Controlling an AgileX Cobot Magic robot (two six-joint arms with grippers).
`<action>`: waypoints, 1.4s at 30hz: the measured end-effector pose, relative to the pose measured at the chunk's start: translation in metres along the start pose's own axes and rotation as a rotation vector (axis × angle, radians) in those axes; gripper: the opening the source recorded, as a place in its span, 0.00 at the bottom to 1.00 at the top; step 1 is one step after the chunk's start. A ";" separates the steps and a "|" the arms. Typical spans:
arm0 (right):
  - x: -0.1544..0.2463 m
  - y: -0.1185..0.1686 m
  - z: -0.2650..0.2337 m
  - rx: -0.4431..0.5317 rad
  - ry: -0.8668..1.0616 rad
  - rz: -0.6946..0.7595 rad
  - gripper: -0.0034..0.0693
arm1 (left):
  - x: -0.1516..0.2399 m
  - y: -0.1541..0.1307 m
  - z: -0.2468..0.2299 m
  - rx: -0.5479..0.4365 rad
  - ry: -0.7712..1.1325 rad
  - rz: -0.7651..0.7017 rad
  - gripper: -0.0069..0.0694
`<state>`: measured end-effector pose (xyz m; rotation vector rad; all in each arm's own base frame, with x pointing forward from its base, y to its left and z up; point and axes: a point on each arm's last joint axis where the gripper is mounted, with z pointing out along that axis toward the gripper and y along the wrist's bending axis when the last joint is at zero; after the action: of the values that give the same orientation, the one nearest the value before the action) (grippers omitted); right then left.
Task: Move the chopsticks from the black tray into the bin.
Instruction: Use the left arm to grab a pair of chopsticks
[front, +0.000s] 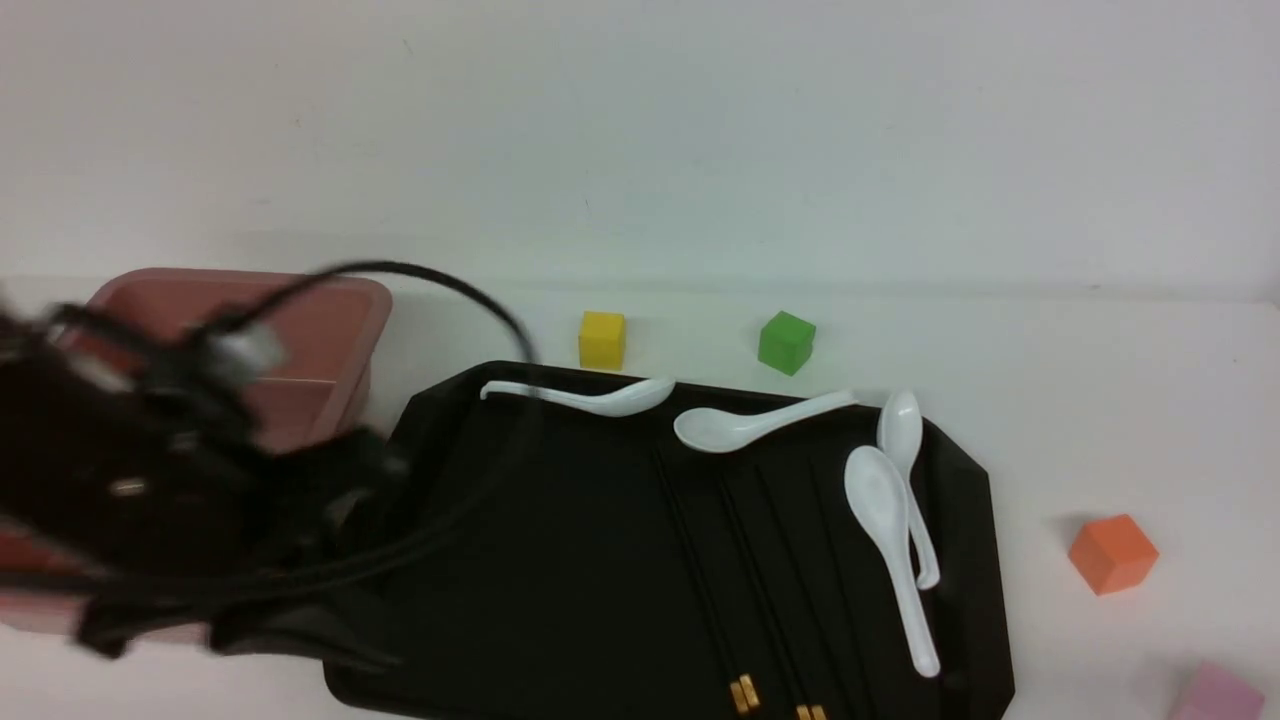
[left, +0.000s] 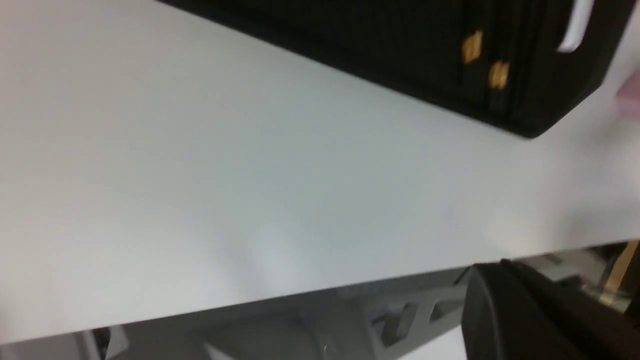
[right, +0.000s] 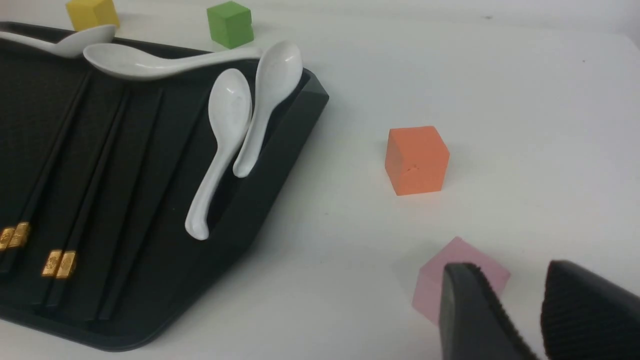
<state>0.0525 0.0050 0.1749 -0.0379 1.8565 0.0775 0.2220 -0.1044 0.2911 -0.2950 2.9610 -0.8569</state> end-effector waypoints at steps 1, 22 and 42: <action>0.000 0.000 0.000 0.000 0.000 0.000 0.38 | -0.004 -0.010 0.011 -0.014 0.020 0.013 0.07; 0.000 0.000 0.000 0.000 0.000 0.000 0.38 | -0.046 -0.110 0.174 -0.280 -0.034 -0.123 0.50; 0.000 0.000 0.000 0.000 0.000 0.001 0.38 | -0.071 -0.101 0.222 -0.317 -0.117 -0.170 0.56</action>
<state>0.0525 0.0050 0.1749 -0.0375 1.8565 0.0782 0.3299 -0.2911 0.1569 -0.5953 2.9825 -0.3606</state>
